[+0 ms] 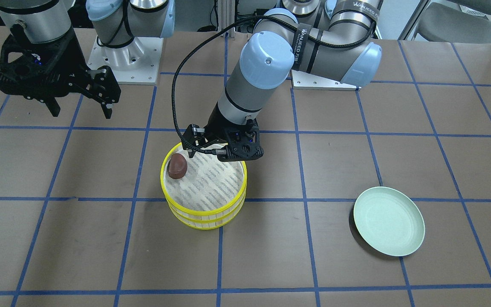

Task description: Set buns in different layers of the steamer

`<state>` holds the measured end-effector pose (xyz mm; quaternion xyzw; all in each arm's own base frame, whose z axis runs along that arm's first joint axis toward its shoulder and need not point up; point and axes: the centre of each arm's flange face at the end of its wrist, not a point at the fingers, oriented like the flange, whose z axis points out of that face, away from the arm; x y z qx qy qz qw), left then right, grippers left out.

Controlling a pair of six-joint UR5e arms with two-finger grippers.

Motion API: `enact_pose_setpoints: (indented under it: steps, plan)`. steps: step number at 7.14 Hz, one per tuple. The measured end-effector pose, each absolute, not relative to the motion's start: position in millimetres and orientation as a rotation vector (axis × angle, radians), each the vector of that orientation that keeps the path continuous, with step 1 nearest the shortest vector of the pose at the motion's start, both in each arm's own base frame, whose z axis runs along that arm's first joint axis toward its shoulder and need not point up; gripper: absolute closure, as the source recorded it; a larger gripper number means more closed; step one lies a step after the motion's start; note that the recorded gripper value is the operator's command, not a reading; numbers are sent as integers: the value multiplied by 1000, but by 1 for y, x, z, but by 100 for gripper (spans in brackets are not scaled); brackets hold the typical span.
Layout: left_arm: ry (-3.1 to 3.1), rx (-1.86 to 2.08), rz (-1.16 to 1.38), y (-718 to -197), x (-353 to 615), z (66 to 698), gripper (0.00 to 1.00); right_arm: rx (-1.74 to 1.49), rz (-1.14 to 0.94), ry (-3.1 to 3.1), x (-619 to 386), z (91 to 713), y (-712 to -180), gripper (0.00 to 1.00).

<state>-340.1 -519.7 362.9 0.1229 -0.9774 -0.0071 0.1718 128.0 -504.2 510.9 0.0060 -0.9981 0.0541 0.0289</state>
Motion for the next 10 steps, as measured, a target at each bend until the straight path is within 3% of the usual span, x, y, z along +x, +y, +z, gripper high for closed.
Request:
enact_pose_setpoints:
  steps: [4,10]
  plan:
    - [-3022,-32,152,-551,-200,426,0,30,176,-3089,129,511,-504,0]
    - [-3166,-276,93,-503,-117,493,0,28,176,-3103,131,511,-504,0]
